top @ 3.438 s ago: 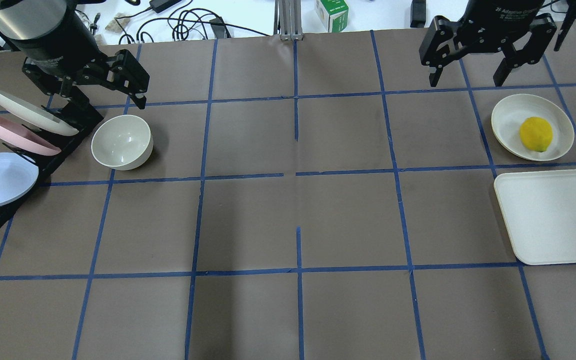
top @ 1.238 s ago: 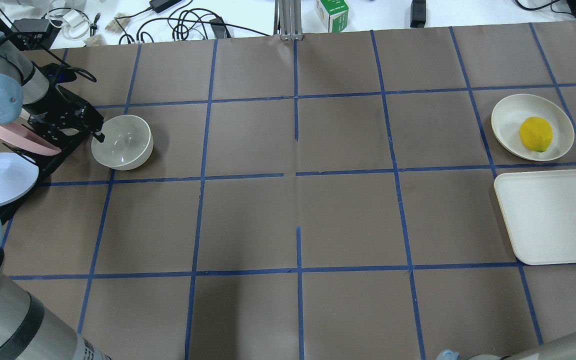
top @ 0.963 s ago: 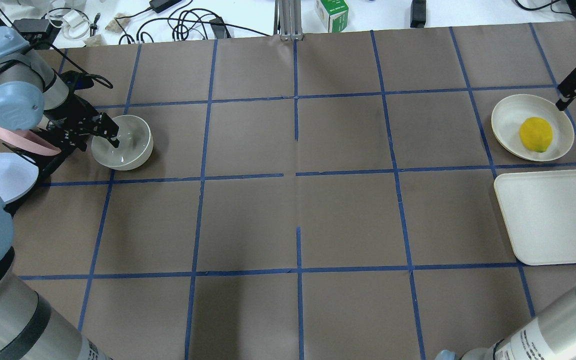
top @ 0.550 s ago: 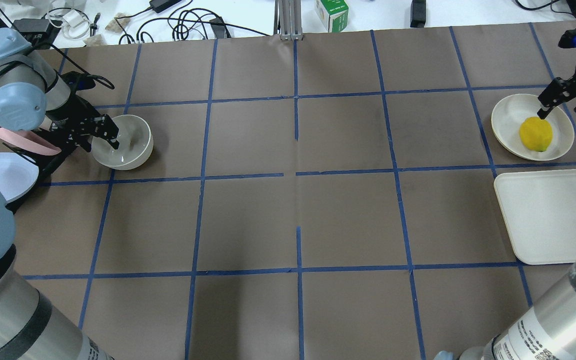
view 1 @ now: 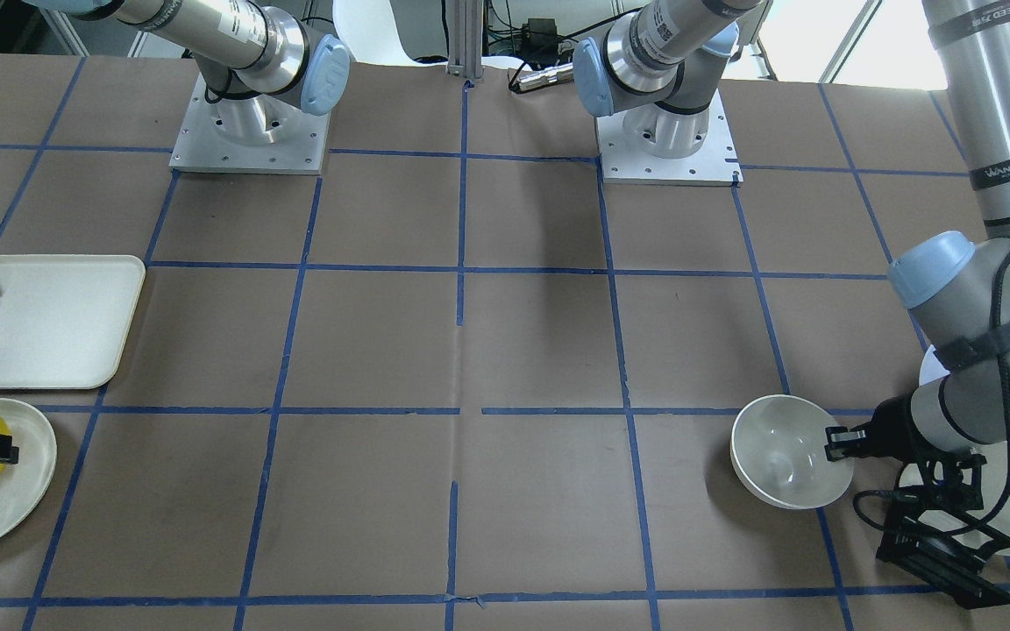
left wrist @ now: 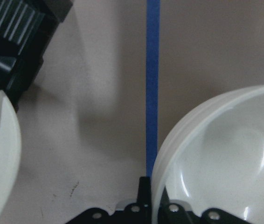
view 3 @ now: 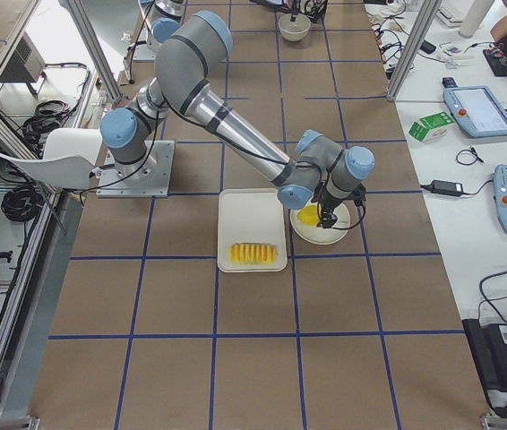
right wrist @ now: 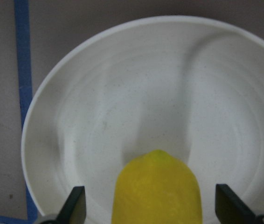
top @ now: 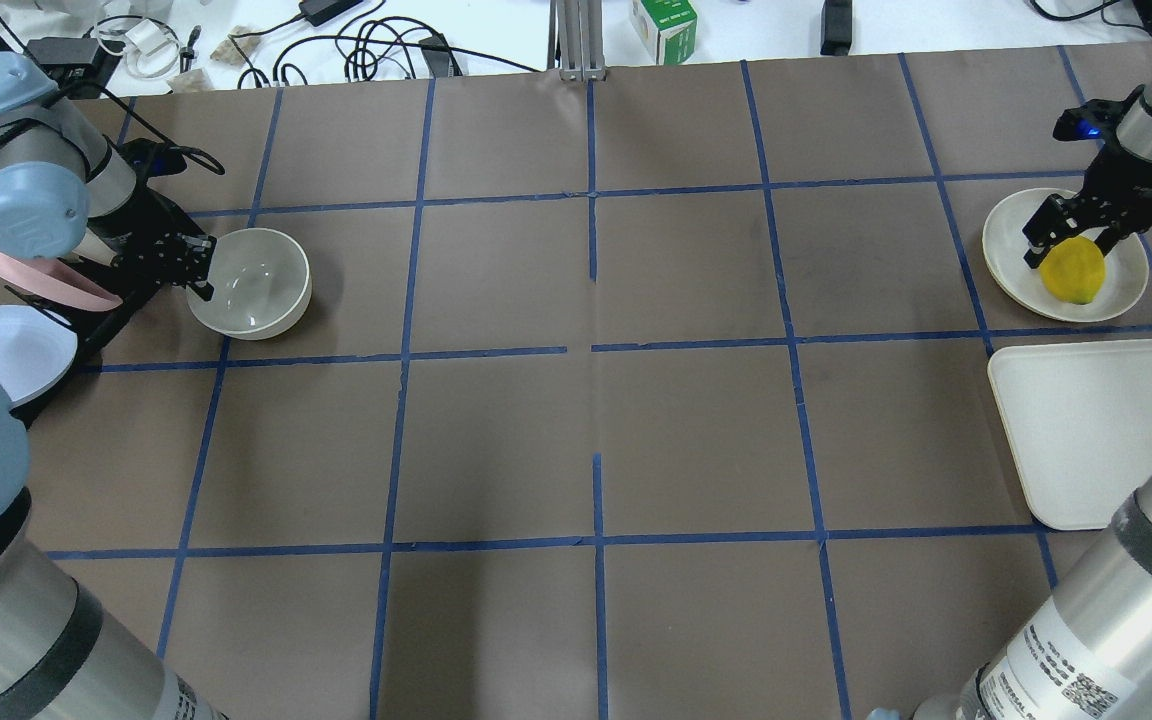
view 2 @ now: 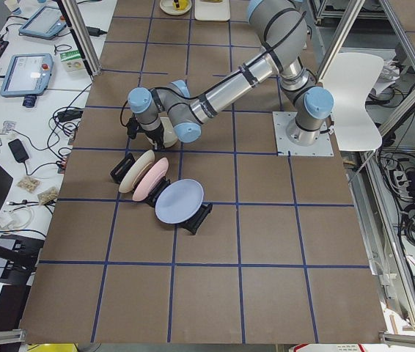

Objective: Place bowl and put lemon in it

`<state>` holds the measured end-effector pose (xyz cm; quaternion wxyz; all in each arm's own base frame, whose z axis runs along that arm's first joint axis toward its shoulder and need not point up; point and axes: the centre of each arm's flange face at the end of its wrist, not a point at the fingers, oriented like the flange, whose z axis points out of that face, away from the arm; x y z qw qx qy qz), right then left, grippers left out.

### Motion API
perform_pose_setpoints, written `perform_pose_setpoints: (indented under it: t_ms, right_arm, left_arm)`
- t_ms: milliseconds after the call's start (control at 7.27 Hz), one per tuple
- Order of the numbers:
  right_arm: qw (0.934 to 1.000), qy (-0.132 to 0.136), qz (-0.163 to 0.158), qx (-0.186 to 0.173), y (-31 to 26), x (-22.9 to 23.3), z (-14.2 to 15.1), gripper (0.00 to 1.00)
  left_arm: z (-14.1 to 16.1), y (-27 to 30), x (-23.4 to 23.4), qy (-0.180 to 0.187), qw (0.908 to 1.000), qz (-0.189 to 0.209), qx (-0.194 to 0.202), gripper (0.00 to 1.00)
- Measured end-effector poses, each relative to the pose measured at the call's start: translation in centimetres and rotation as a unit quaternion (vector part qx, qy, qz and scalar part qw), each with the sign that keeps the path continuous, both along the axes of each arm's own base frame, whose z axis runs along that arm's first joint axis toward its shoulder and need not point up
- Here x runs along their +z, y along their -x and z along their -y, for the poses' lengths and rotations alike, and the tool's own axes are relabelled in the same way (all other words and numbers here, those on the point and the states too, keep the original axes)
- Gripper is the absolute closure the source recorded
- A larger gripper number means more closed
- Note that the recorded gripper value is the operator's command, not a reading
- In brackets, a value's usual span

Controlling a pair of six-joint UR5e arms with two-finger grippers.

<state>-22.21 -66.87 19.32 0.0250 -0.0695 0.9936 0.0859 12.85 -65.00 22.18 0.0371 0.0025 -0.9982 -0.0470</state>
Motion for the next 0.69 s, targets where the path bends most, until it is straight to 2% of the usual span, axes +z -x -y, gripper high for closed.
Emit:
perform_pose_setpoints:
  t_ms: [138, 275, 412, 688]
  right_arm:
    - [1.0000, 0.000, -0.001, 0.000, -0.1, -0.3, -0.1, 0.66]
    - [1.0000, -0.001, -0.002, -0.003, -0.1, -0.3, -0.2, 0.78]
    - [1.0000, -0.002, -0.003, -0.007, -0.1, -0.3, -0.3, 0.79]
    - [0.9999, -0.004, -0.003, -0.011, -0.1, -0.2, -0.4, 0.79]
  left_arm:
    - [-0.2, 0.7, 1.3, 0.001, 1.0000, 0.000, -0.002, 1.00]
    - [-0.6, 1.8, 2.9, 0.000, 1.0000, -0.008, -0.004, 1.00]
    - [-1.0, 4.4, 4.3, 0.002, 0.9997, -0.025, -0.001, 1.00]
    - [-0.9, 16.2, 5.6, -0.001, 0.9980, -0.060, 0.021, 1.00]
